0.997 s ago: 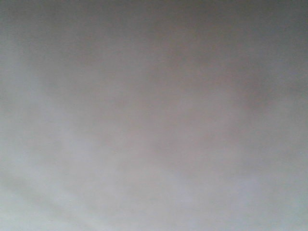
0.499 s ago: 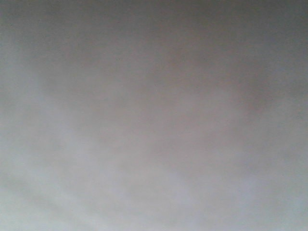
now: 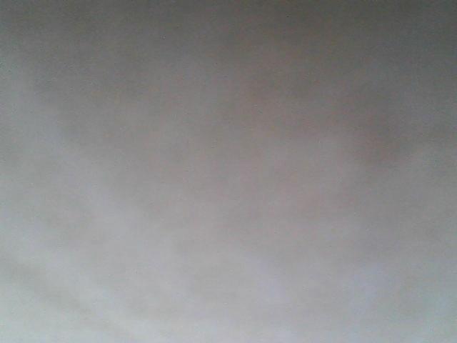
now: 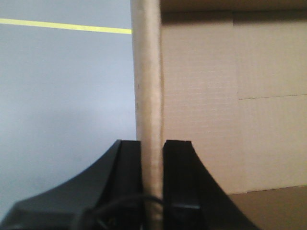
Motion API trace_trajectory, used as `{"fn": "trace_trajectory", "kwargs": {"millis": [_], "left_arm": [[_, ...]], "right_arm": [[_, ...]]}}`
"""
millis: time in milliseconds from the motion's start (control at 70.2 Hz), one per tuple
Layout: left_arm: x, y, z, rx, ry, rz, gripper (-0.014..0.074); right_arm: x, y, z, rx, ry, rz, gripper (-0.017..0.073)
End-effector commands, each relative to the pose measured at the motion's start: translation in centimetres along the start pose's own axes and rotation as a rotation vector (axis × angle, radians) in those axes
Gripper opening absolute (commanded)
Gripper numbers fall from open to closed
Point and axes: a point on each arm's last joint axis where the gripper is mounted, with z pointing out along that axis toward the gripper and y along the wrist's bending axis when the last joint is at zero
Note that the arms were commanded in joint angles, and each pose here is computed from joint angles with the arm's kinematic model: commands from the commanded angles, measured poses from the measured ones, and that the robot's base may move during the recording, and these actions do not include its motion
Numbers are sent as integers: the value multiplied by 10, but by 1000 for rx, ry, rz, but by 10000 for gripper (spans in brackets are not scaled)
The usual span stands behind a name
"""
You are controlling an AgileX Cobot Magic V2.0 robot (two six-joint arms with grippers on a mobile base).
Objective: Grab box from left shelf to table start
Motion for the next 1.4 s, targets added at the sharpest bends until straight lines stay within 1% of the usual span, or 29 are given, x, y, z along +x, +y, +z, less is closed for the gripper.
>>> {"fn": "trace_trajectory", "kwargs": {"millis": [0,1382], "left_arm": [[-16,4,-5,-54,-117,71,-93],[-16,4,-5,-54,-117,71,-93]], "right_arm": [[-21,-3,-4,43,-159,-40,57],[-21,-3,-4,43,-159,-40,57]]}}
